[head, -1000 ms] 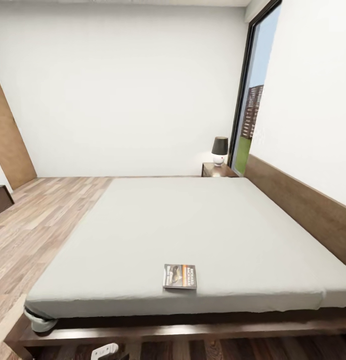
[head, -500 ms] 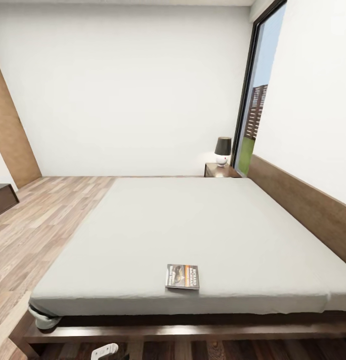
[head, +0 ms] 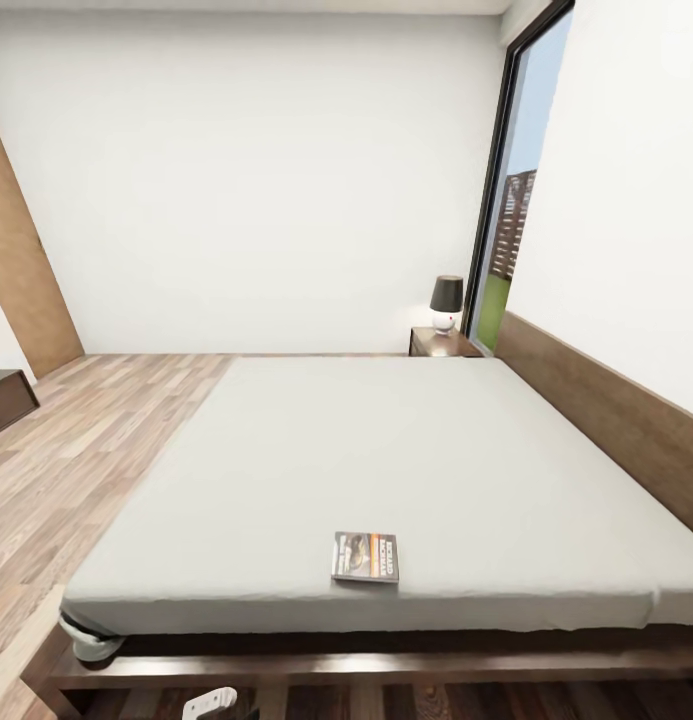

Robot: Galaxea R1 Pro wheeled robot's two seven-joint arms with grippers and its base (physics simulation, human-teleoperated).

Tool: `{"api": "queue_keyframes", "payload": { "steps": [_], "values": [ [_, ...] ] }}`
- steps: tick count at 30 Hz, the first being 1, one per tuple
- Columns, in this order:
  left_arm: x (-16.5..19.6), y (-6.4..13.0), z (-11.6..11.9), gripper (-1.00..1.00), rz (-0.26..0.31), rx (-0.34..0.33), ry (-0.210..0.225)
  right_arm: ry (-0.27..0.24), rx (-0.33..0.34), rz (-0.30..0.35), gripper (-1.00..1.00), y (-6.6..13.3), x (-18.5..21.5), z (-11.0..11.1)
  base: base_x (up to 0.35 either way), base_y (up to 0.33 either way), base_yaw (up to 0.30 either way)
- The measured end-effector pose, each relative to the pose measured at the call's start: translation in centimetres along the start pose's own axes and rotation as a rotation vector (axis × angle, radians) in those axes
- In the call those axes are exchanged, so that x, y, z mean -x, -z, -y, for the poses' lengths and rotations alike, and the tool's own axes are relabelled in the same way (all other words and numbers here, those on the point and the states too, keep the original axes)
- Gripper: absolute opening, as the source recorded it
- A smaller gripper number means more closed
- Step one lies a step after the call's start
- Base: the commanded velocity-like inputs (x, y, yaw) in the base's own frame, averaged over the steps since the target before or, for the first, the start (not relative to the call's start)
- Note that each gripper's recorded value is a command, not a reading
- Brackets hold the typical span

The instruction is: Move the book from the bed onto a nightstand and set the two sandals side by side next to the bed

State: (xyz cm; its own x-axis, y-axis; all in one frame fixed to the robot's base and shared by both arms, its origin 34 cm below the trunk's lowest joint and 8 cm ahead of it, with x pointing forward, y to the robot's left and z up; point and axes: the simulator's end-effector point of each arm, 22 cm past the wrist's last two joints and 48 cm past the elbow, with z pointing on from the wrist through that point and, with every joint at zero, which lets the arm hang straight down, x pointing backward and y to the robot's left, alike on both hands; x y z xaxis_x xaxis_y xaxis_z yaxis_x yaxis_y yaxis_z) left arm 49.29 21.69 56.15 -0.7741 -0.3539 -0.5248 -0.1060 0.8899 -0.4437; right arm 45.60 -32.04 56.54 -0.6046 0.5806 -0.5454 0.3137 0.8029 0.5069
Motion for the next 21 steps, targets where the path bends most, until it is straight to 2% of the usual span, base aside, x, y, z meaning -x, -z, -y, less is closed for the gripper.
{"api": "queue_keyframes", "payload": {
  "steps": [21],
  "values": [
    [1.6, 2.4, 1.3, 1.00, 0.000, 0.002, 0.000, 0.000, -0.002, -0.001, 1.00, 2.2, 1.6, -1.5, 0.000, 0.000, 0.000]
  ]
}}
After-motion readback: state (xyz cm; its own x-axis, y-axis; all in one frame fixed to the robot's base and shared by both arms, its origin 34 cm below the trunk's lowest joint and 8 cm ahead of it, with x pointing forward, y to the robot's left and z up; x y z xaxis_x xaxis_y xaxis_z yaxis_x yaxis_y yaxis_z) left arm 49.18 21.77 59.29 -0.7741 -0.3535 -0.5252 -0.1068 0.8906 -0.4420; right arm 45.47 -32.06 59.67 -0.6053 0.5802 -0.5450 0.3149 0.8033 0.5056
